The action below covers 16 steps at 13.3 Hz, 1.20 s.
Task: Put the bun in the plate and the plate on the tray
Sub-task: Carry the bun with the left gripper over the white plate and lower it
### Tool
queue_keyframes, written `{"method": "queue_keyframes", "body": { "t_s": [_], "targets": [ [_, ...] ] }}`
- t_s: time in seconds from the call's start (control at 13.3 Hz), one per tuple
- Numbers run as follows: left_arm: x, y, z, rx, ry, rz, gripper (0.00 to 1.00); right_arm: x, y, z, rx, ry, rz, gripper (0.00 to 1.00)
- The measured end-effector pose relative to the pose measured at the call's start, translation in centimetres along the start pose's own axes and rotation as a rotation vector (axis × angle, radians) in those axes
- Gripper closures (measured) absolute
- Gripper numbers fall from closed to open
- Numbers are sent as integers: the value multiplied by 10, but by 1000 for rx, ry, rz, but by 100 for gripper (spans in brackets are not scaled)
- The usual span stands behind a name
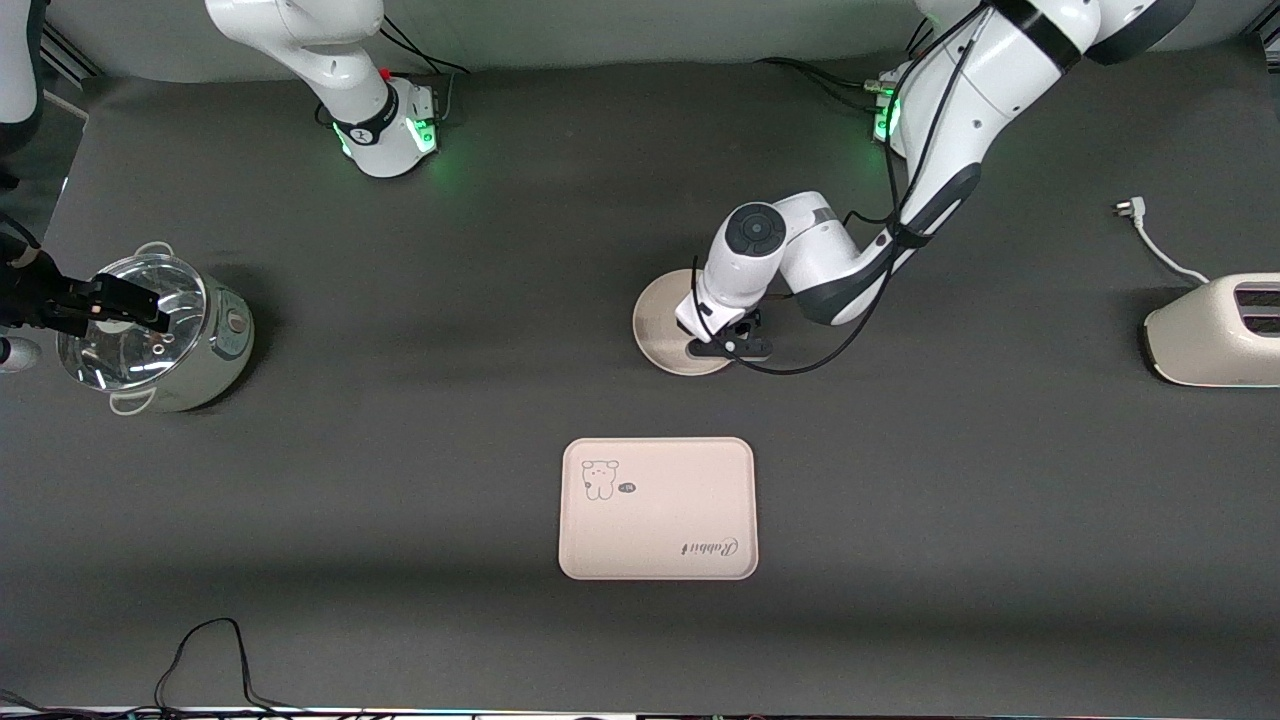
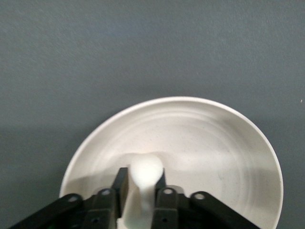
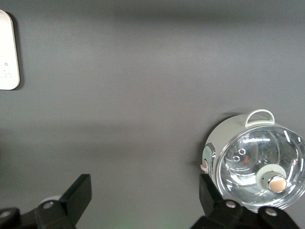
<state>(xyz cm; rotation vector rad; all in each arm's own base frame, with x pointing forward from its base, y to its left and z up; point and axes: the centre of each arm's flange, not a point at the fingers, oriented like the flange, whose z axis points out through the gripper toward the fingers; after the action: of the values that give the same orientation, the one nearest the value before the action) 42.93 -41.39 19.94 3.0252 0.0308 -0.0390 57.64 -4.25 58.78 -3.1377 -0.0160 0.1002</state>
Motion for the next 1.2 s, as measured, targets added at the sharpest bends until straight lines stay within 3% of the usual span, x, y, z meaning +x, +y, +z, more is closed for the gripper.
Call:
{"method": "queue_keyframes", "body": {
  "t_s": [0.45,1.2],
  "targets": [
    [-6,11,-7,-9,7,6,0,0,0,0,0,0,0,0],
    [-8,6,-3,28,16,25,0,0,0,0,0,0,0,0]
  ]
}}
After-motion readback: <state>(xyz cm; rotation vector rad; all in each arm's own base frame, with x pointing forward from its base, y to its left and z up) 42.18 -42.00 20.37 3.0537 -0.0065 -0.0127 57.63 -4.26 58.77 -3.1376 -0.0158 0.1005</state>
